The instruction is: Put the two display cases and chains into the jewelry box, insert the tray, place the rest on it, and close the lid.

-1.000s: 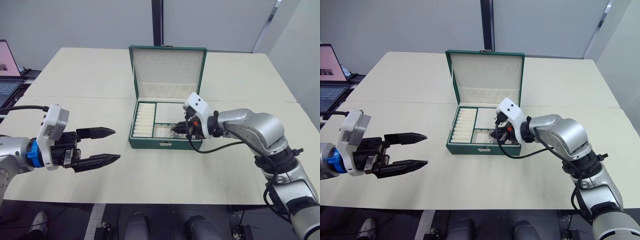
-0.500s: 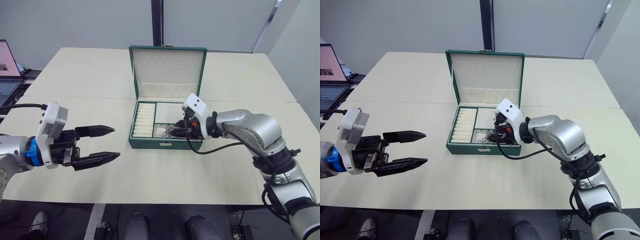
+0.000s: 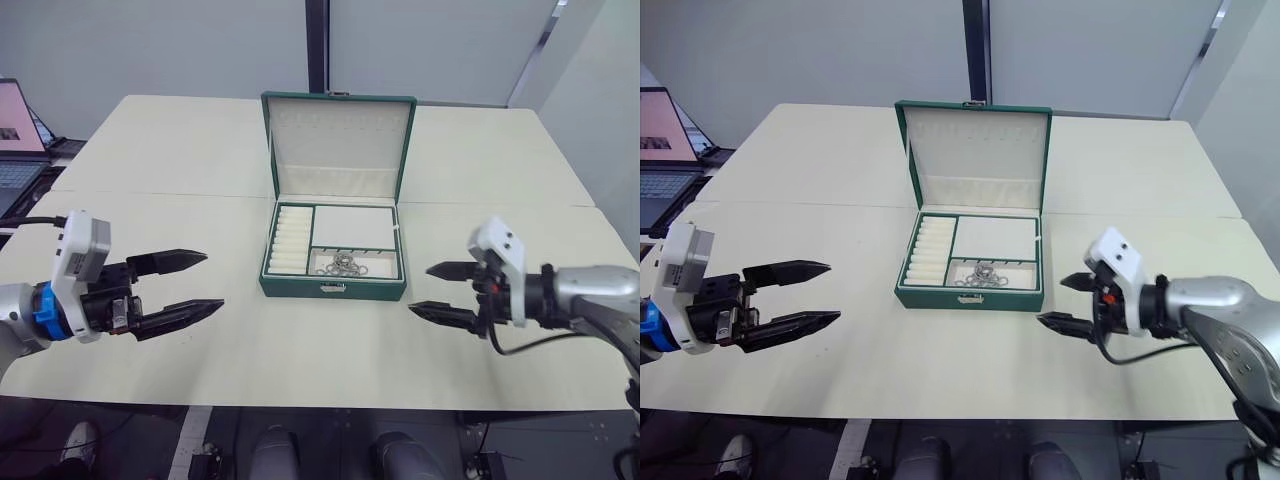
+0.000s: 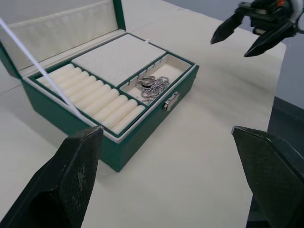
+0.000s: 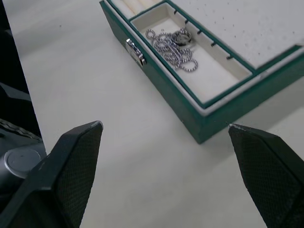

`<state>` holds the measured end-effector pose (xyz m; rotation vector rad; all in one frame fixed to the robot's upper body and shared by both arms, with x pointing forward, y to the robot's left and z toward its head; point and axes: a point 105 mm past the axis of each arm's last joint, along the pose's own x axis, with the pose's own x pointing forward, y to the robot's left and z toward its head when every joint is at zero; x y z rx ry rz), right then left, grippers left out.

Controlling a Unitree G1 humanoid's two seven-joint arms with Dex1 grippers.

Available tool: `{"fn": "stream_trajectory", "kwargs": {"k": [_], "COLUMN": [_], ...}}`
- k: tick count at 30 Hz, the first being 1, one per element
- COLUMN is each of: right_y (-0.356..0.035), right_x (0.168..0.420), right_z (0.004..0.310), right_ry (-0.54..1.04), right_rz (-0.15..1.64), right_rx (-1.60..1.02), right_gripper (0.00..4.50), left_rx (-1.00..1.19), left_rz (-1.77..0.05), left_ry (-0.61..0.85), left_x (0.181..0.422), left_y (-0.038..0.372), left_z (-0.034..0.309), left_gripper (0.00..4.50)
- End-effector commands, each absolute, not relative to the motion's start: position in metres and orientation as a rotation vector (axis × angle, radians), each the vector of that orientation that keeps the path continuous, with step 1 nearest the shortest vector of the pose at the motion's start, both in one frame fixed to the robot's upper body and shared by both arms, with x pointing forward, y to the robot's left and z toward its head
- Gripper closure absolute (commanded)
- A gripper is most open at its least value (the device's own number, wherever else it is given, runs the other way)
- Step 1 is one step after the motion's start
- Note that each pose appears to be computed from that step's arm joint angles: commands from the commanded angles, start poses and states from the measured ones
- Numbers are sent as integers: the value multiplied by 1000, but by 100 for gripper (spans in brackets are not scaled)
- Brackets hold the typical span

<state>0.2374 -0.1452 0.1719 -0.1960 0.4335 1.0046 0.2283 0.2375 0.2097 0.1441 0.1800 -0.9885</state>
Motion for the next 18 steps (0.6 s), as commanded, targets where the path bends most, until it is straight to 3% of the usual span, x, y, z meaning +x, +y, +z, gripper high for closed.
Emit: {"fn": "stream_trajectory", "kwargs": {"k": [1,8,18], "right_y": [-149,-161,-168], "right_x": [220,203,203], "right_z": [177,156,147], "right_ry": [369,371,375], "right_rz": [1020,992,986], "right_rx": [-197,-141,-128], "right_gripper": [3,3,3], "left_rx": [165,131,137], "left_rz": [-934,-889,-865], "left_ry": [158,143,154], "left_x": [227,227,222], "left_y": [249,258,264], "left_z": [211,206,203], "left_gripper": [0,0,0]}}
